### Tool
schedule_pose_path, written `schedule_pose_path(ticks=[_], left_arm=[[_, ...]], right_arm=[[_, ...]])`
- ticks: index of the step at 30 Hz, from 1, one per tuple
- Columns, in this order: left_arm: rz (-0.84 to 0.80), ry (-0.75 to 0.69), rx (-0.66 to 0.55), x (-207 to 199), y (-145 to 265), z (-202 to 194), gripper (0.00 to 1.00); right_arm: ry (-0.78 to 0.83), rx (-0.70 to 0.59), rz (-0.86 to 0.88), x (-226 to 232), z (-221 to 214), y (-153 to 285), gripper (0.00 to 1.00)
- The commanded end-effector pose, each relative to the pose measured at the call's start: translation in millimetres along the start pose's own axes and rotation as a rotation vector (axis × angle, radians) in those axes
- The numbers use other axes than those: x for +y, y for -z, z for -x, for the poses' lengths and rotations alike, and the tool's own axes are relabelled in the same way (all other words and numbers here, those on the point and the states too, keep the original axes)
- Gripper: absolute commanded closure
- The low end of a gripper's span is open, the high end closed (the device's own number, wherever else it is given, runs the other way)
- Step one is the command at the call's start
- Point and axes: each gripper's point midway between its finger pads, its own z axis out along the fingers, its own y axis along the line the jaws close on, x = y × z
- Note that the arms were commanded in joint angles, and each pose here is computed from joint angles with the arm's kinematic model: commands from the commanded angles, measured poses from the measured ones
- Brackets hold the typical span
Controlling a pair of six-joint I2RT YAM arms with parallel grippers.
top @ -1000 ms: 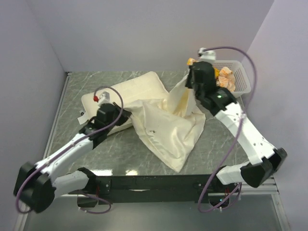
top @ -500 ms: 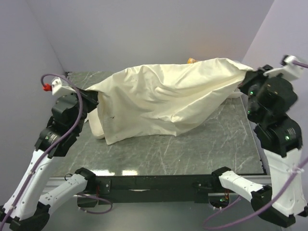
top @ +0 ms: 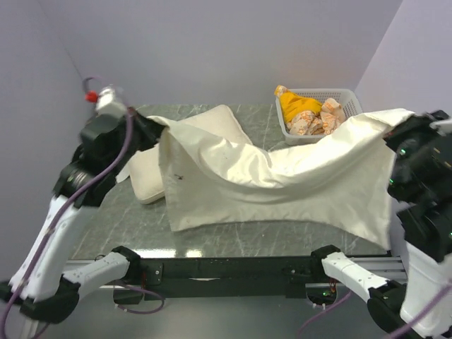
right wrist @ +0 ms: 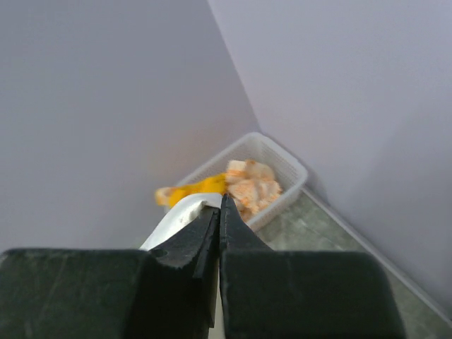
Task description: Put the pillow into the pillowcase
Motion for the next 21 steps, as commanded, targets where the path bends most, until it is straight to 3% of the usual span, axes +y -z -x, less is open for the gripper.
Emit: schedule_pose_path(ticks=[1,2,5,7,9,12,13,15,17,18,20,21], left_arm=[[0.014,-0.030,0.300,12,-76,-88,0.99],[0.017,-0.023,0.339,16,-85,-102,0.99],[0.051,0.006,0.429,34,-117,-147,0.99],[0.105,0.008,0.470,52,-132,-170,0.99],[0.140,0.010,0.478,61,-142,-179,0.99],[0.170,0.008,0.485,71,-154,-188,0.94],[0.173,0.009,0.485,72,-155,-190,0.85],[0.165,0.012,0.471,72,-158,-188,0.82],[0.174,0.015,0.468,76,-160,-187,0.69],[0.208,0.014,0.445,84,-162,-183,0.61],[0.213,0.027,0.433,90,-163,-178,0.54],[0.213,0.030,0.427,91,-162,-177,0.49]], right_arm=[[0.241,0.221,-0.115,13,-117,-81,0.96],[0.232,0.263,-0.132,12,-138,-94,0.95],[0.229,0.428,-0.185,9,-217,-133,0.75],[0.260,0.532,-0.213,7,-264,-146,0.41],[0.240,0.615,-0.180,13,-294,-146,0.18],[0.229,0.665,-0.144,12,-325,-135,0.03],[0.218,0.648,-0.105,21,-318,-128,0.00],[0.216,0.633,-0.094,21,-318,-122,0.00],[0.198,0.624,-0.034,35,-314,-107,0.00],[0.205,0.645,-0.016,33,-326,-98,0.00],[0.158,0.627,0.046,43,-327,-87,0.00],[0.166,0.668,0.055,38,-347,-76,0.00]])
